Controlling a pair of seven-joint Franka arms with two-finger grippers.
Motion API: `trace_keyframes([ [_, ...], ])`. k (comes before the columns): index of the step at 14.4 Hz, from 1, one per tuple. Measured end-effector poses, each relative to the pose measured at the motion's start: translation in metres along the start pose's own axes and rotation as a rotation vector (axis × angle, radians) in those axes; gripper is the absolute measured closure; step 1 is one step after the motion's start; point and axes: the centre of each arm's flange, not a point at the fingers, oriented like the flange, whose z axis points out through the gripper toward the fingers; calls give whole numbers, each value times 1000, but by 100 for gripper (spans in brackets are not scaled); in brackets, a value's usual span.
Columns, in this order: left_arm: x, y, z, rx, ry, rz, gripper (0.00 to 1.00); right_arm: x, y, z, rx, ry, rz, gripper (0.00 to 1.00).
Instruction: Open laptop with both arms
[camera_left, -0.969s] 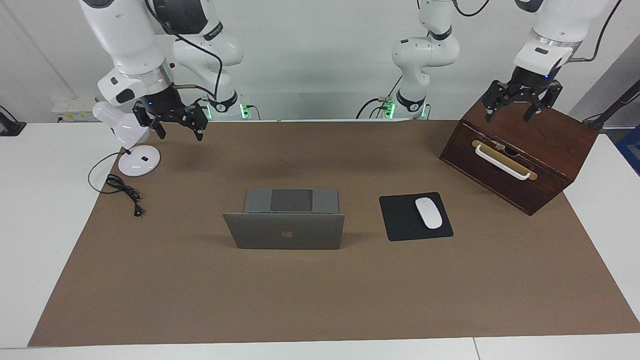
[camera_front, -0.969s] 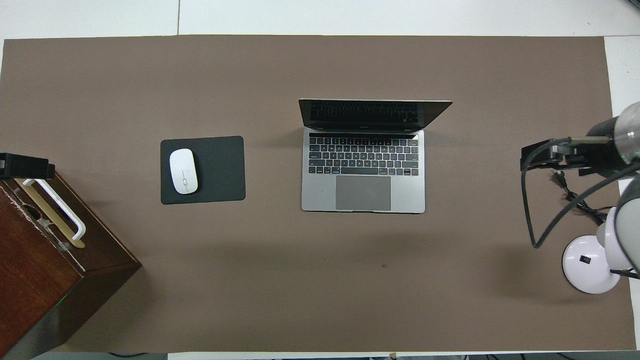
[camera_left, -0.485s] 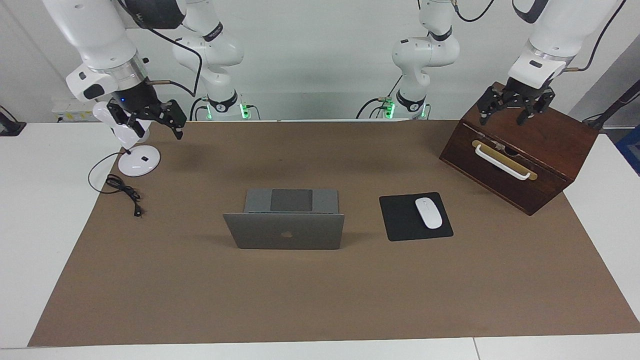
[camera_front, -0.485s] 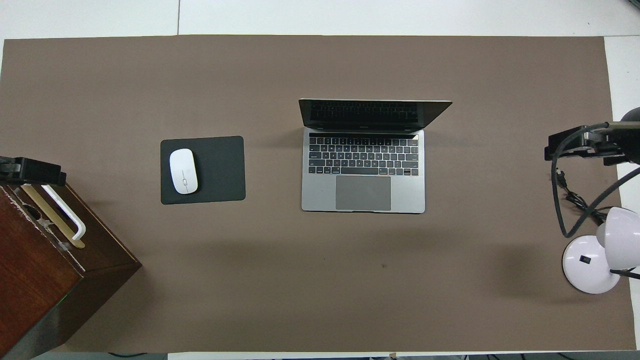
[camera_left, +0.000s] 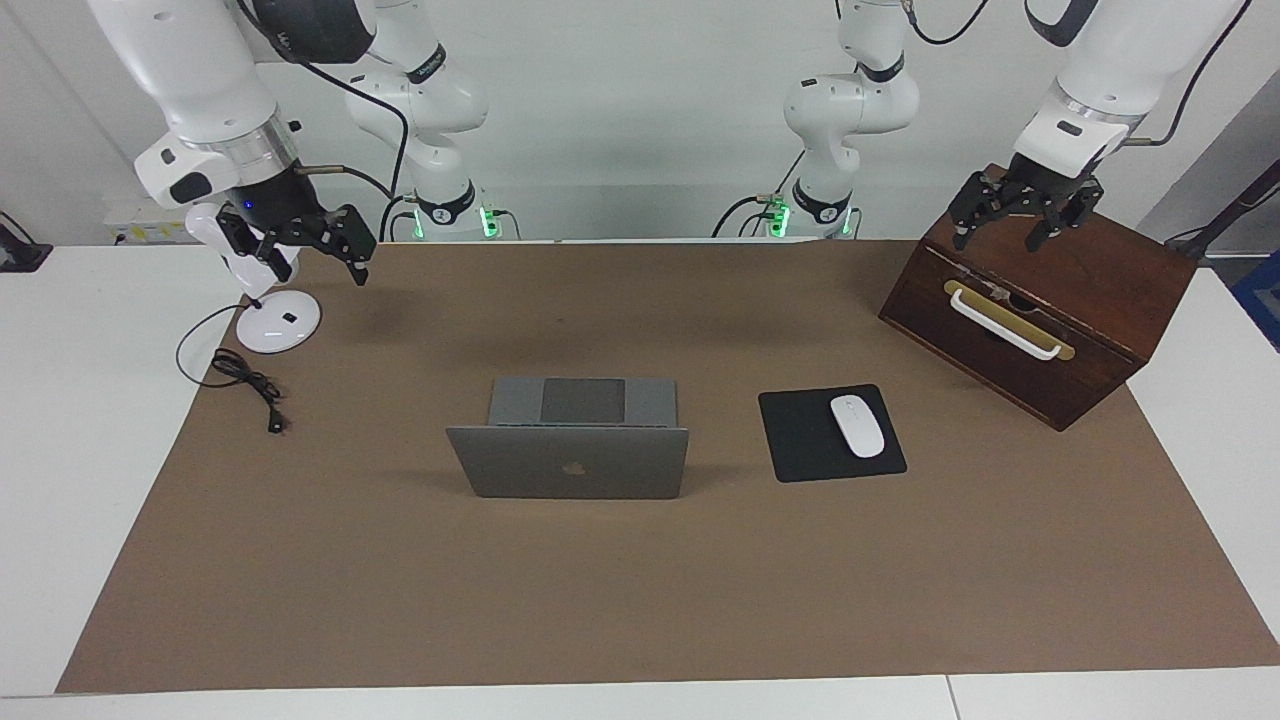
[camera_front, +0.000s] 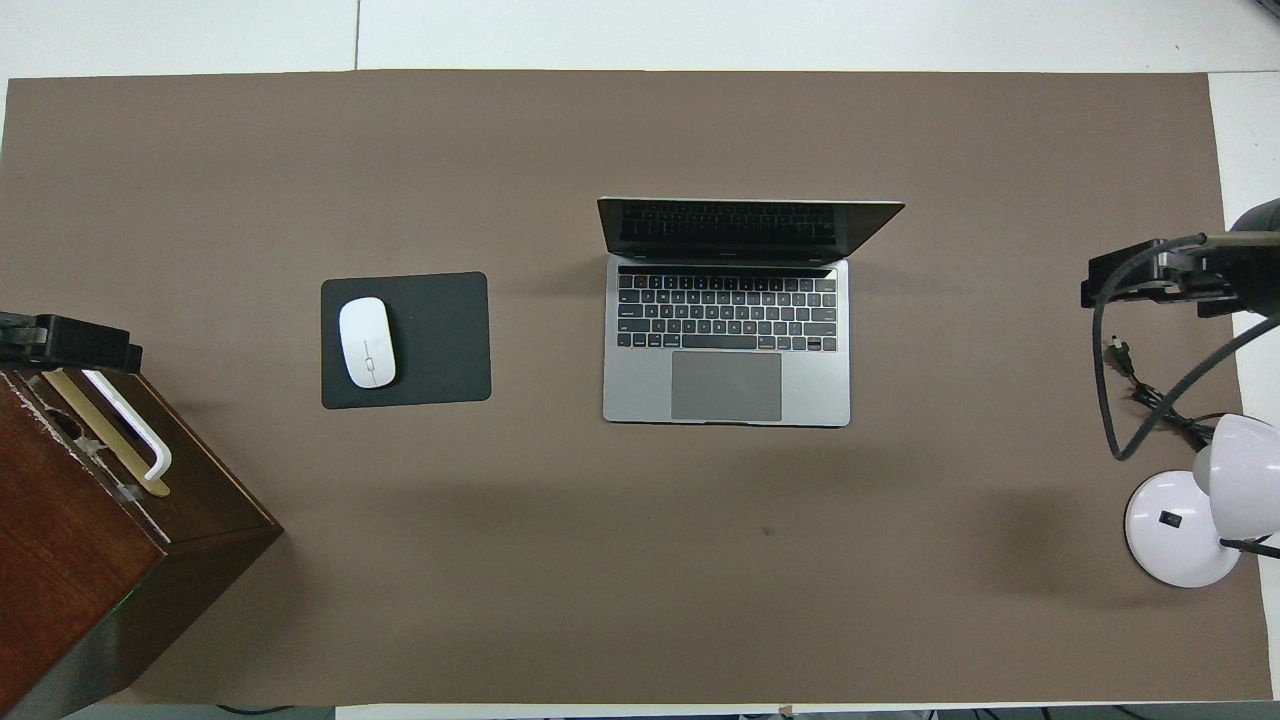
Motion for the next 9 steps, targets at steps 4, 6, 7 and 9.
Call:
trace_keyframes([
  [4,0,0,1,-2,-1,-1,0,7,4,5,-1,-2,8,0],
  [6,0,0,1,-3,-1,-1,0,7,5,2,0,3,10,0],
  [7,0,0,1,-5,0,-1,0,7,5,1,0,5,10,0],
  [9,0,1,1,-11,0,-1,0,8,4,0,0,7,10,0],
])
